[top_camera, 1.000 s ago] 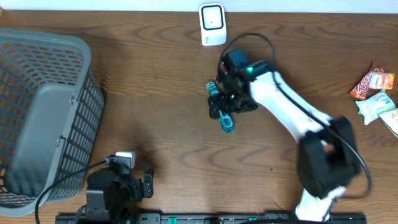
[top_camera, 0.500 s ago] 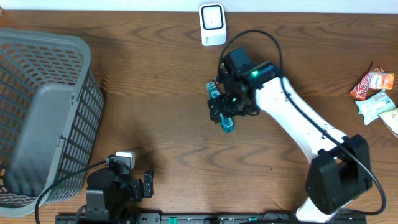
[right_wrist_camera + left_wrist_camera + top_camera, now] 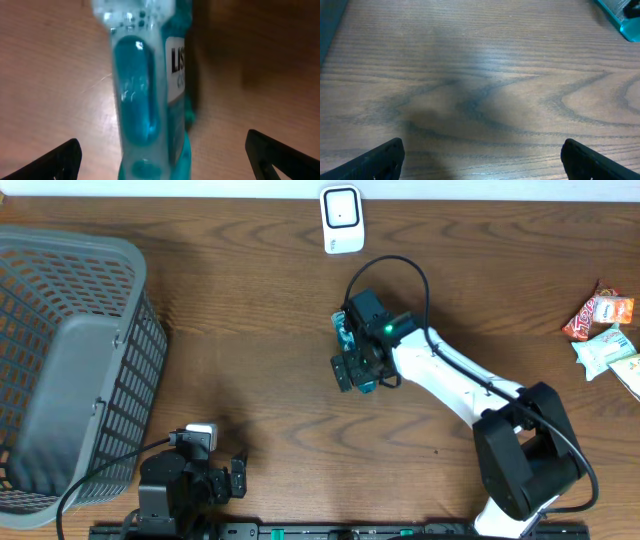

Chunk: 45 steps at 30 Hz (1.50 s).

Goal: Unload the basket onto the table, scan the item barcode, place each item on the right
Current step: 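Lift the mouthwash bottle and turn it upright in the right gripper, then rotate the mouthwash bottle sideways, bottom toward the scanner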

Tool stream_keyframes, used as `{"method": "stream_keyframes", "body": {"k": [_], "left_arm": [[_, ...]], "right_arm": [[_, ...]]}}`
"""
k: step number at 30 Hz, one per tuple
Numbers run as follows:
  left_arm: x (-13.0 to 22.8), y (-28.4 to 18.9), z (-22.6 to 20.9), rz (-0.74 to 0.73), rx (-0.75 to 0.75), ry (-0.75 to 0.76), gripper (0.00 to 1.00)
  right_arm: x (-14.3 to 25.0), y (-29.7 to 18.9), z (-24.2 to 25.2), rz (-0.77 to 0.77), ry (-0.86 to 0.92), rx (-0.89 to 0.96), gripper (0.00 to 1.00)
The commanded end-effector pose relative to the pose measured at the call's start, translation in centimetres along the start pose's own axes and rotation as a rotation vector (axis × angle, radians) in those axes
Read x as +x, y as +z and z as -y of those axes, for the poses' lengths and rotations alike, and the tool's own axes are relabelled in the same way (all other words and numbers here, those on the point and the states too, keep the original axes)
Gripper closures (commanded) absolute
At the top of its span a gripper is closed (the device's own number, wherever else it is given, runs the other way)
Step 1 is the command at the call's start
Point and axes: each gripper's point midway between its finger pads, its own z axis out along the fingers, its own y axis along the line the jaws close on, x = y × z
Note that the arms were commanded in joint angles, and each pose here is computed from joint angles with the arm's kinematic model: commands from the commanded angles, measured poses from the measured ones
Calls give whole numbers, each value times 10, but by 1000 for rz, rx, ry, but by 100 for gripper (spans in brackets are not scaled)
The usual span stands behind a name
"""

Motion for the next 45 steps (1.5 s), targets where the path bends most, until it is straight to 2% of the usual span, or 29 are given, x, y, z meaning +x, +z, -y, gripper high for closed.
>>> {"method": "stream_keyframes", "body": {"k": [1, 8, 9, 11, 13, 18, 19, 26, 30, 36, 45], "left_arm": [[2, 1, 1, -7, 4, -3, 0], [2, 1, 1, -7, 4, -3, 1], [2, 1, 1, -7, 4, -3, 0], [2, 1, 1, -7, 4, -3, 1], [2, 1, 1, -7, 4, -3, 0], [2, 1, 1, -7, 4, -3, 0], [2, 1, 1, -7, 4, -3, 0], [2, 1, 1, -7, 4, -3, 0], [2, 1, 1, -7, 4, -3, 0], [2, 1, 1, -7, 4, -3, 0], [2, 1, 1, -7, 4, -3, 0]], "right_arm": [[7, 15, 7, 1, 19, 22, 3], [19, 37, 11, 30, 19, 15, 25], [20, 40, 12, 39, 19, 18, 30], [21, 45, 17, 56, 24, 40, 51], [23, 48, 24, 68, 41, 73, 66], [21, 50, 29, 90, 49, 98, 96], [20, 49, 29, 96, 49, 97, 99], [11, 44, 26, 123, 48, 89, 99], [-1, 22, 18, 162, 45, 46, 99], [-4, -32, -21, 218, -145, -212, 99], [13, -92, -51, 289, -359, -403, 99]]}}
